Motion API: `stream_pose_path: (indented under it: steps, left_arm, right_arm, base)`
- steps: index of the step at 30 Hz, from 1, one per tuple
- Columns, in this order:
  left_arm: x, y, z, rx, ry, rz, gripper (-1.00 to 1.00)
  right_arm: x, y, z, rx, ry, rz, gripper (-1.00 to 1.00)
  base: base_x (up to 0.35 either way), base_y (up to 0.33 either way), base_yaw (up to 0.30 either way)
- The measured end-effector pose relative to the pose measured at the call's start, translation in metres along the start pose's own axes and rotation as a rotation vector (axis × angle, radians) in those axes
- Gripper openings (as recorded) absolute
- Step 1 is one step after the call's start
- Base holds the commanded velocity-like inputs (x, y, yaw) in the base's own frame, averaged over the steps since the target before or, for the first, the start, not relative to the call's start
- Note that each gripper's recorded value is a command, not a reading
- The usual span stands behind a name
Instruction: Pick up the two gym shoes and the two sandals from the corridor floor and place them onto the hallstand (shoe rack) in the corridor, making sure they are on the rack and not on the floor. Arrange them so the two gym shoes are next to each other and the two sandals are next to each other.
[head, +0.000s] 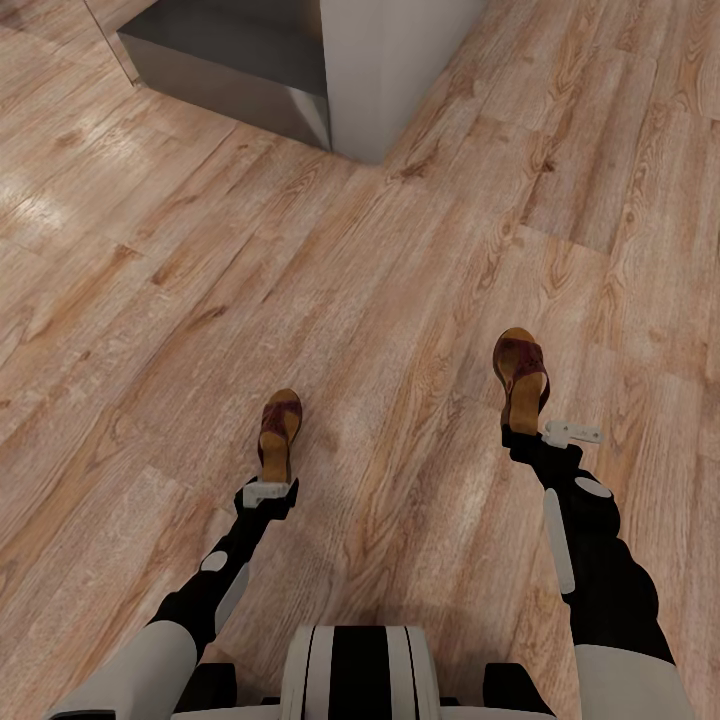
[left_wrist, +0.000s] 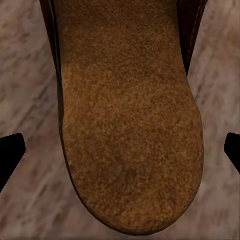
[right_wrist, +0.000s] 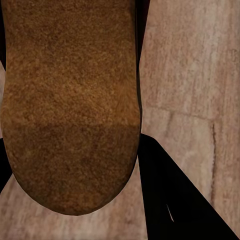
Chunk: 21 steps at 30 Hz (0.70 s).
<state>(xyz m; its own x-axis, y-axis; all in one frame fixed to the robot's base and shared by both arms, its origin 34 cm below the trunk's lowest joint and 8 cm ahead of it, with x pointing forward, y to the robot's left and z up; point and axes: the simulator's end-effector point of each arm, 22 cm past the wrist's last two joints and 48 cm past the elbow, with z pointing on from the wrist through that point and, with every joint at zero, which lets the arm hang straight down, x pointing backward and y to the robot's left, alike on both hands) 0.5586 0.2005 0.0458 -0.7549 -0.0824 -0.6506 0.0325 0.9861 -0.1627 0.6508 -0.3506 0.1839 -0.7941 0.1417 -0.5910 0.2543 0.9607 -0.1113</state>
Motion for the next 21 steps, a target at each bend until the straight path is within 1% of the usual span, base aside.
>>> stream_pose_path:
  steps: [16, 17, 21]
  left_arm:
    - [0.0010, 0.0003, -0.0003, -0.001, 0.002, -0.001, 1.00]
    - [0.0010, 0.0003, -0.0003, -0.001, 0.002, -0.001, -1.00]
    - [0.0013, -0.0001, -0.0004, 0.000, 0.003, -0.002, -1.00]
  right_arm:
    - [0.0000, -0.0005, 0.0000, 0.001, 0.000, 0.001, -1.00]
    - [0.0000, -0.0005, 0.0000, 0.001, 0.000, 0.001, -1.00]
    - [0.0000, -0.0005, 0.0000, 0.001, 0.000, 0.001, -1.00]
  base:
    - [0.000, 0.000, 0.000]
    - [0.000, 0.000, 0.000]
    - [0.000, 0.000, 0.000]
